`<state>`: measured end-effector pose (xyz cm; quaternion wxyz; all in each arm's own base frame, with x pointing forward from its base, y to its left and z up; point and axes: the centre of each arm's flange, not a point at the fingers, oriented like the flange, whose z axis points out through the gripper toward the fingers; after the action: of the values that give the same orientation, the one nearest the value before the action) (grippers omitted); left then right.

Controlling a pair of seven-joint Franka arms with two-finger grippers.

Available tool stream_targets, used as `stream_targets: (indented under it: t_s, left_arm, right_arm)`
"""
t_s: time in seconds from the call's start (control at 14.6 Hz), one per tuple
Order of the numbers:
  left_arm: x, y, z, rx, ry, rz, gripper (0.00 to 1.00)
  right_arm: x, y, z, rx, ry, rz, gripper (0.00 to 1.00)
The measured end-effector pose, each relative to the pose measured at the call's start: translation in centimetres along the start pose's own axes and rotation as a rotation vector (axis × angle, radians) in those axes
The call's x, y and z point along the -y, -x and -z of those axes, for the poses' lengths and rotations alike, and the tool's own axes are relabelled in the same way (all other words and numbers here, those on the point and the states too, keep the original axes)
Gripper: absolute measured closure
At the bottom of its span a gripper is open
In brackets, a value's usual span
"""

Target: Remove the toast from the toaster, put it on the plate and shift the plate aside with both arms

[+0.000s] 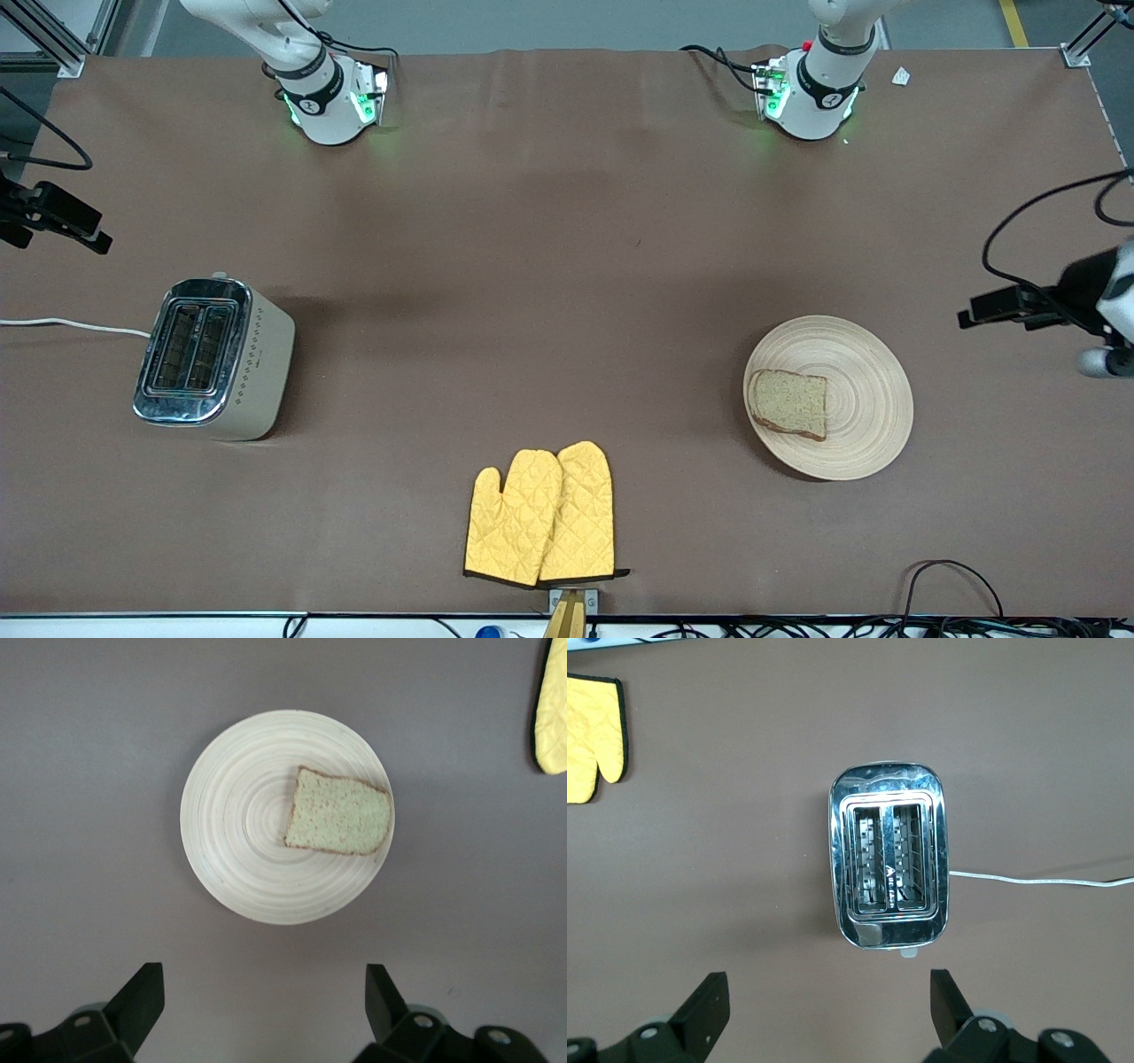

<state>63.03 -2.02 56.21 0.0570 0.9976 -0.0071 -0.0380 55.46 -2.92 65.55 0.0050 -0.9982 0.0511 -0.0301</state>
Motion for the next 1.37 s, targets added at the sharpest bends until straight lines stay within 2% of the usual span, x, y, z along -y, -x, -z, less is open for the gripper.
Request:
stream_targets:
  t_s: [0.14, 0.34, 0.62, 0.89, 1.37]
  left_arm:
    - [-3.2, 1.6, 1.4, -0.015, -0.056, -0.015, 0.00]
    - [-4.1, 4.3, 3.8, -0.046, -0.110, -0.014, 0.00]
    - [-4.5, 8.0, 6.1, -0.074, -0.129, -0.015, 0.00]
    - [-5.1, 11.2, 5.9, -0.031, -0.146, -0.018, 0.00]
    - [-6.2, 12.3, 6.1, -0.015, -0.152, -0.038, 0.00]
  right_arm:
    - [-0.1, 0.0, 0.5, -0.007, 0.000, -0.001, 0.00]
    - [-0.1, 0.0, 0.8, -0.009, 0.000, -0.002, 0.00]
    - [-0.2, -0.1, 0.5, -0.005, 0.000, -0.004, 0.00]
    - [-0.2, -0.1, 0.5, -0.004, 0.000, -0.004, 0.00]
    - [-0.2, 0.0, 0.4, 0.002, 0.001, -0.004, 0.00]
